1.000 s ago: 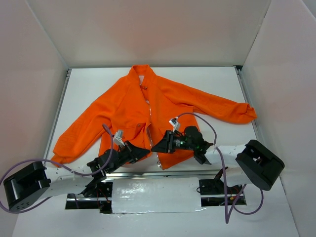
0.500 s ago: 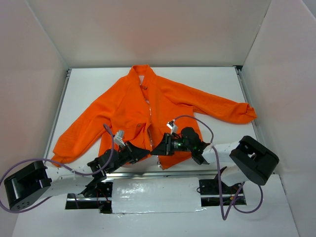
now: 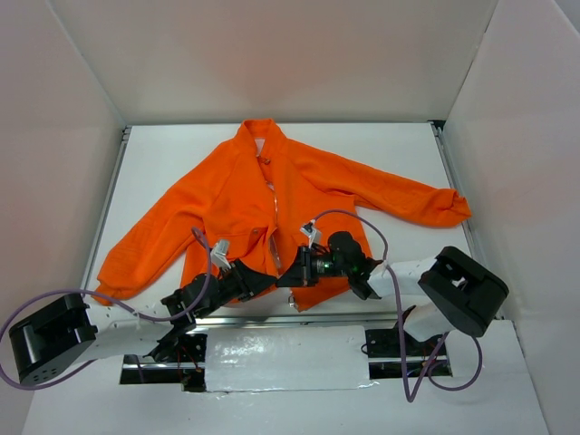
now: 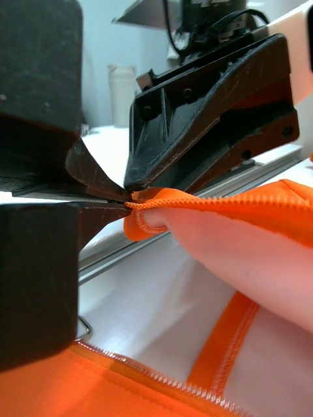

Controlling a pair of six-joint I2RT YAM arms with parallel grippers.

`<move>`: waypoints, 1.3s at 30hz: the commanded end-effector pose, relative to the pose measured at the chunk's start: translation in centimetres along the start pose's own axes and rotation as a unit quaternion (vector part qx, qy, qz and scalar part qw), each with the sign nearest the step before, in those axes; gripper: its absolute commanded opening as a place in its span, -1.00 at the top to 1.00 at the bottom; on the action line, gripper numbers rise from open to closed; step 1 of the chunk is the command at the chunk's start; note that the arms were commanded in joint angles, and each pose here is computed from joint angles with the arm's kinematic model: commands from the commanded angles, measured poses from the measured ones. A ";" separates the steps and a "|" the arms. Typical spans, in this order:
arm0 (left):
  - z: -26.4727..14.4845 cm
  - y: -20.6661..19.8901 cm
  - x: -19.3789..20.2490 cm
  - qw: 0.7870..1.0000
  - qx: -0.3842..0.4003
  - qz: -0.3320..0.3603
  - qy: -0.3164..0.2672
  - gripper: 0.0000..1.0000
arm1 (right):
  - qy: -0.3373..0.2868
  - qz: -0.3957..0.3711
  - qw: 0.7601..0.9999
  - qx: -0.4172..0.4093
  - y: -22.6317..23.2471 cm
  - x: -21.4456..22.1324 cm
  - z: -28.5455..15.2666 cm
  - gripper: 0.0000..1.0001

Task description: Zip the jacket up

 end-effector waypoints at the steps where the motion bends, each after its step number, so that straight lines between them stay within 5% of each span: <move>1: -0.1 -2.6 -0.8 0.998 0.068 0.001 -0.015 0.30 | 0.017 -0.076 0.996 -0.038 2.2 -0.5 0.0 1.00; 12: 0.0 -2.4 0.1 0.997 0.074 -0.003 0.019 0.48 | 0.043 -0.139 0.989 -0.033 2.1 -0.4 -0.2 1.00; 20: -0.1 -1.7 0.0 0.998 0.055 0.008 0.010 0.40 | 0.054 -0.156 0.986 -0.027 2.0 -0.1 -0.6 1.00; 29: 0.4 -1.8 0.5 0.997 0.064 0.009 0.028 1.00 | 0.051 -0.159 0.986 -0.008 1.7 -0.4 -0.5 1.00; 37: 0.6 -1.7 0.6 0.998 0.054 0.013 0.030 1.00 | 0.037 -0.154 0.987 0.011 1.4 -1.0 -0.5 1.00; 39: 0.7 -1.5 0.5 0.999 0.039 0.007 0.029 1.00 | 0.024 -0.149 0.988 0.019 1.6 -1.3 -0.8 0.45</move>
Point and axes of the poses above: each gripper's point midway between its finger pads, its own z axis out along the fingers, its own y axis along the line the jaws close on, x = y × z, the point moved 7 cm from there along -z, back along the fingers, and after that the axes turned 10 degrees about z, right-handed, at the moved point
